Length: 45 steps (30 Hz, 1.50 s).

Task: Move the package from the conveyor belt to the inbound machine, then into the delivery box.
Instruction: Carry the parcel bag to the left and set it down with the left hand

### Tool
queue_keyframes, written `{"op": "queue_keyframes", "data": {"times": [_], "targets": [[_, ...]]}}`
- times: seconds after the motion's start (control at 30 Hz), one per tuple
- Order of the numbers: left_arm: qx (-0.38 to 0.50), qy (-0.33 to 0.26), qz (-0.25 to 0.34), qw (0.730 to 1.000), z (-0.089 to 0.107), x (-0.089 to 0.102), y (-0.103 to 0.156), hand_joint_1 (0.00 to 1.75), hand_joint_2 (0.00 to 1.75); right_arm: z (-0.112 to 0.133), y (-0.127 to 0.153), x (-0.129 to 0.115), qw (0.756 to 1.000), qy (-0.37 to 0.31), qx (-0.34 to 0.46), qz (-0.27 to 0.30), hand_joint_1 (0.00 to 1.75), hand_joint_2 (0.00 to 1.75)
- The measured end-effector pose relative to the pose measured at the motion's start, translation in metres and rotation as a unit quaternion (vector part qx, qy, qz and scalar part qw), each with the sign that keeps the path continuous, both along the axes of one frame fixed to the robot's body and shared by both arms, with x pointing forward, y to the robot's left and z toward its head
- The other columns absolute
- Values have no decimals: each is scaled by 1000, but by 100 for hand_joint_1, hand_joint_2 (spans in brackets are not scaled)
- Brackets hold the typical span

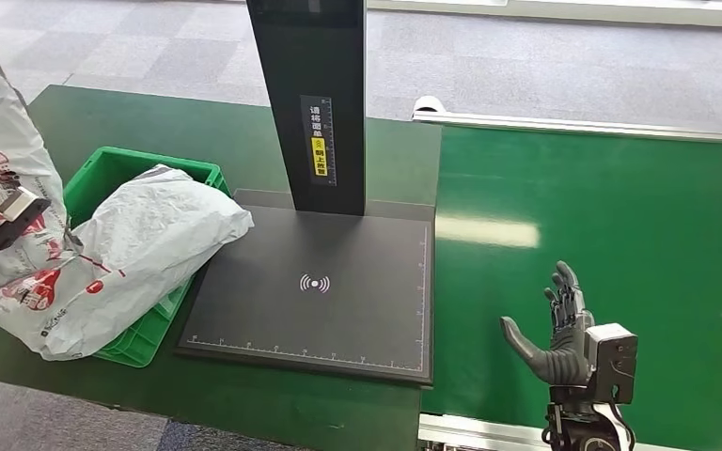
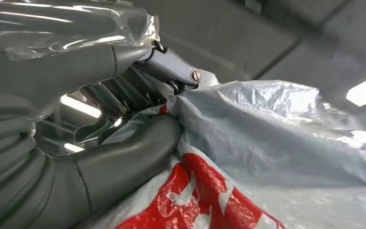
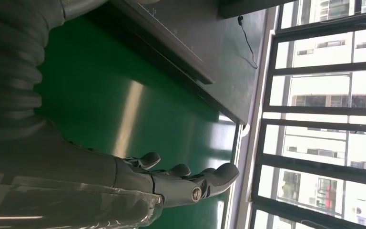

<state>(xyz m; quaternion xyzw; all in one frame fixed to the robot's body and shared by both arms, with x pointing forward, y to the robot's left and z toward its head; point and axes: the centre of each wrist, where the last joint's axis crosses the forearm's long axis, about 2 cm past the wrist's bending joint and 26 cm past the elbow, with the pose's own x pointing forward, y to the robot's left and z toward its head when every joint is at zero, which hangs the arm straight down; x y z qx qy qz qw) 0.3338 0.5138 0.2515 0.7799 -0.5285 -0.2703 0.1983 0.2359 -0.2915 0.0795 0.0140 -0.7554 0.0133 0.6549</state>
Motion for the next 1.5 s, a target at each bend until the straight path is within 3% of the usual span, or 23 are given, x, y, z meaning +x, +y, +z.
{"op": "queue_keyframes", "data": {"times": [0.2, 0.63, 0.8, 0.9, 1.0, 1.1, 1.2, 1.3, 1.4, 1.5], "targets": [[5, -57, -8, 998, 18, -9, -14, 175, 175, -1, -1, 0, 1000, 1, -3, 4, 0, 175], [4, -93, -18, 995, 27, -17, -23, 175, 175, -3, -2, 0, 1000, 3, -5, 6, 0, 175], [41, -126, -87, 987, 37, -28, -25, 175, 175, -2, -1, 2, 1000, 0, -2, 8, 0, 175], [16, -184, -127, 975, 39, -36, -26, 175, 175, -1, 0, 7, 1000, -5, 1, 11, 0, 175], [-7, -200, -137, 970, 37, -36, -31, 175, 175, -2, 0, 8, 1000, -8, 1, 8, 0, 175], [-69, -142, -124, 980, 25, -23, -37, 175, 175, -3, -1, 6, 1000, -7, -1, 5, 0, 175], [-167, 35, -82, 982, 6, 4, -43, 175, 175, -3, -2, 4, 1000, -7, -10, 14, 0, 175], [-214, 216, -39, 952, -25, 19, -37, 175, 175, -1, -2, 6, 999, -11, -16, 26, 0, 175], [-196, 262, -18, 945, -46, 23, -28, 175, 175, 0, -2, 7, 999, -12, -16, 25, 0, 175], [-183, 282, -1, 942, -52, 27, -24, 175, 175, 1, -2, 8, 1000, -14, -15, 24, 0, 175]]}}
